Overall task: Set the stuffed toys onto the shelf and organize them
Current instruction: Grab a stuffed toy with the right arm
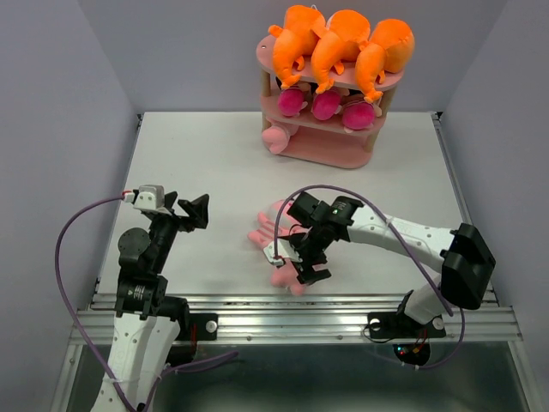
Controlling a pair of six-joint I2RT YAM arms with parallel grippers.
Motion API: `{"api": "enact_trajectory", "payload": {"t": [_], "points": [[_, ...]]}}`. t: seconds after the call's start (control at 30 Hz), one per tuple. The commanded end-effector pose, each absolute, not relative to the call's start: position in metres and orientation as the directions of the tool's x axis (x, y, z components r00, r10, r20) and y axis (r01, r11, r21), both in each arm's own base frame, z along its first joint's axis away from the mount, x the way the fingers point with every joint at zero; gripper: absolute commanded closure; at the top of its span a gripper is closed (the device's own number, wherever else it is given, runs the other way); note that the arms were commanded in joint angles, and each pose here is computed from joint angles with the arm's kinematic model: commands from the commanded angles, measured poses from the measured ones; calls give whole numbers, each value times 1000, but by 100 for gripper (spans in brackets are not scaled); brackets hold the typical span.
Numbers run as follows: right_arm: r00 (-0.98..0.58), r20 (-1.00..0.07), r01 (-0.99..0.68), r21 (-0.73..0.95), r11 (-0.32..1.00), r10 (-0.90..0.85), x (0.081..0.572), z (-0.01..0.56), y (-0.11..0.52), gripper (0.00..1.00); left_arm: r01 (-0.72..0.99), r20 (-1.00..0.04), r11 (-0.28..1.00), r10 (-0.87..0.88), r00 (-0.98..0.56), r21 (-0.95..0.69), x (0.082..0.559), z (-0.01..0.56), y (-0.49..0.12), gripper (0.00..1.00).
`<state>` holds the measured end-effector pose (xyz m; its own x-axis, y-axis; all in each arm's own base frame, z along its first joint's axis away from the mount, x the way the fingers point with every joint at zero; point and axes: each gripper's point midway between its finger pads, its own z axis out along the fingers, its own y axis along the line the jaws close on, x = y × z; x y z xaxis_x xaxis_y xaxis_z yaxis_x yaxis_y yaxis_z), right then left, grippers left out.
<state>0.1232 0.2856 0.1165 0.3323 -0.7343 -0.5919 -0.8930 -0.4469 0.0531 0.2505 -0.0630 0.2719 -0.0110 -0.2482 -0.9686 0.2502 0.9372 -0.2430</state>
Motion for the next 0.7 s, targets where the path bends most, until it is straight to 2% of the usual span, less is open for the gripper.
{"api": "enact_trajectory", "payload": {"t": [0.0, 0.13, 0.23, 0.4, 0.43, 0.5, 0.53, 0.6, 0.67], "points": [[370, -580, -916, -96, -390, -726, 159, 122, 312, 12, 241, -967, 944, -247, 59, -226, 248, 289, -58, 1], [376, -561, -920, -131, -369, -738, 174, 109, 321, 14, 236, -966, 945, -249, 64, -228, 247, 290, -57, 1], [367, -528, -927, -133, -352, -766, 181, 88, 319, 21, 241, -966, 943, -252, 64, -230, 247, 291, -58, 1], [345, -522, -932, -93, -350, -780, 171, 71, 308, 45, 281, -965, 934, -252, 71, -223, 245, 294, -64, 1], [345, -544, -931, -95, -352, -765, 167, 77, 309, 56, 299, -964, 927, -257, 71, -225, 244, 296, -68, 1], [341, -558, -931, -86, -356, -757, 158, 79, 302, 66, 335, -958, 914, -274, 89, -231, 241, 304, -73, 1], [341, -577, -932, -103, -348, -742, 156, 90, 301, 74, 377, -955, 898, -280, 98, -225, 238, 310, -80, 1], [317, -588, -941, -97, -324, -744, 151, 95, 296, 83, 416, -951, 882, -289, 107, -221, 234, 314, -86, 1], [303, -607, -949, -122, -291, -734, 149, 111, 292, 89, 482, -948, 853, -293, 128, -199, 228, 319, -97, 1]]}}
